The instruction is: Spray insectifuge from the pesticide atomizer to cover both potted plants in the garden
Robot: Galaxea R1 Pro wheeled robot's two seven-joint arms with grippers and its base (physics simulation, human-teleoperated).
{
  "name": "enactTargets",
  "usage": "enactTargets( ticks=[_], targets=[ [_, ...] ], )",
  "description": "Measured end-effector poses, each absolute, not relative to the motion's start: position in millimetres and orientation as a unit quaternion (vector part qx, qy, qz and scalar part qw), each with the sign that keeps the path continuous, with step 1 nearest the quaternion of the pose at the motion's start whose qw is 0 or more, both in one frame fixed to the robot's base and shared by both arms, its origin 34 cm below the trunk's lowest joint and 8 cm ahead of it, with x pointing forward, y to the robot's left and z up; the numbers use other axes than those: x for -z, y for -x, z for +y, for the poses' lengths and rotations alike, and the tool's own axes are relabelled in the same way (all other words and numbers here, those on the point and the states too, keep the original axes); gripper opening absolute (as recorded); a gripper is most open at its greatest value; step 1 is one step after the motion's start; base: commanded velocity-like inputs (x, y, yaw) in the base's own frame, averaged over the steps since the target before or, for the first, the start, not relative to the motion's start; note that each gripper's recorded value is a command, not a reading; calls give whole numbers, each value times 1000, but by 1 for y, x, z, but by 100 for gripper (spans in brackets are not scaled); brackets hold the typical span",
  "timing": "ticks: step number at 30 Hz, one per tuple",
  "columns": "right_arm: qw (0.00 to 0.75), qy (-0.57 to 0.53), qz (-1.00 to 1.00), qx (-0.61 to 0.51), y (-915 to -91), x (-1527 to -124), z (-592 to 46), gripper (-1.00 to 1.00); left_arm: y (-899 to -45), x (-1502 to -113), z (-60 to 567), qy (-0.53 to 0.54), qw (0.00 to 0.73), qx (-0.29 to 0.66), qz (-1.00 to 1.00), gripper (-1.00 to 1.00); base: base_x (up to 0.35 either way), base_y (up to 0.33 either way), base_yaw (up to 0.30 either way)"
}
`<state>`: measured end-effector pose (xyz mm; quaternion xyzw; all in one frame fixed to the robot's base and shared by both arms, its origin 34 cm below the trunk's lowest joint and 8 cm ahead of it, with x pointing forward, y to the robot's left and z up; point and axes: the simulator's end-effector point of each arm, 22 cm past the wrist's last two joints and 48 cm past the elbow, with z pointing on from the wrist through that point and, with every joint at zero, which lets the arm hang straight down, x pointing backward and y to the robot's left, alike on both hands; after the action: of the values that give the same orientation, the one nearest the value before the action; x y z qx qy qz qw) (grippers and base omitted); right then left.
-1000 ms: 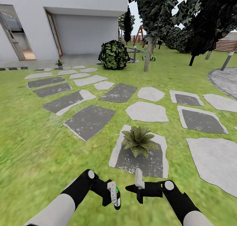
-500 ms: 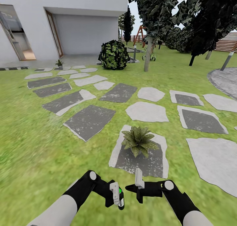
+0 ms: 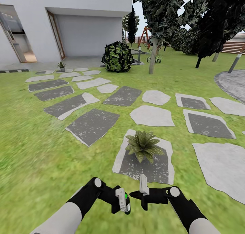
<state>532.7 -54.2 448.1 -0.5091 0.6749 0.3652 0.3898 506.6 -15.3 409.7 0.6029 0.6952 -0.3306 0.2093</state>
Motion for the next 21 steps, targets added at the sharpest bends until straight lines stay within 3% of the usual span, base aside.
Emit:
enactTargets(
  ticks=[21],
  targets=[
    [390, 509, 675, -365, -533, -448, -54, -100, -507, -411, -19, -605, 210, 331, 693, -100, 0, 0, 0]
  ],
)
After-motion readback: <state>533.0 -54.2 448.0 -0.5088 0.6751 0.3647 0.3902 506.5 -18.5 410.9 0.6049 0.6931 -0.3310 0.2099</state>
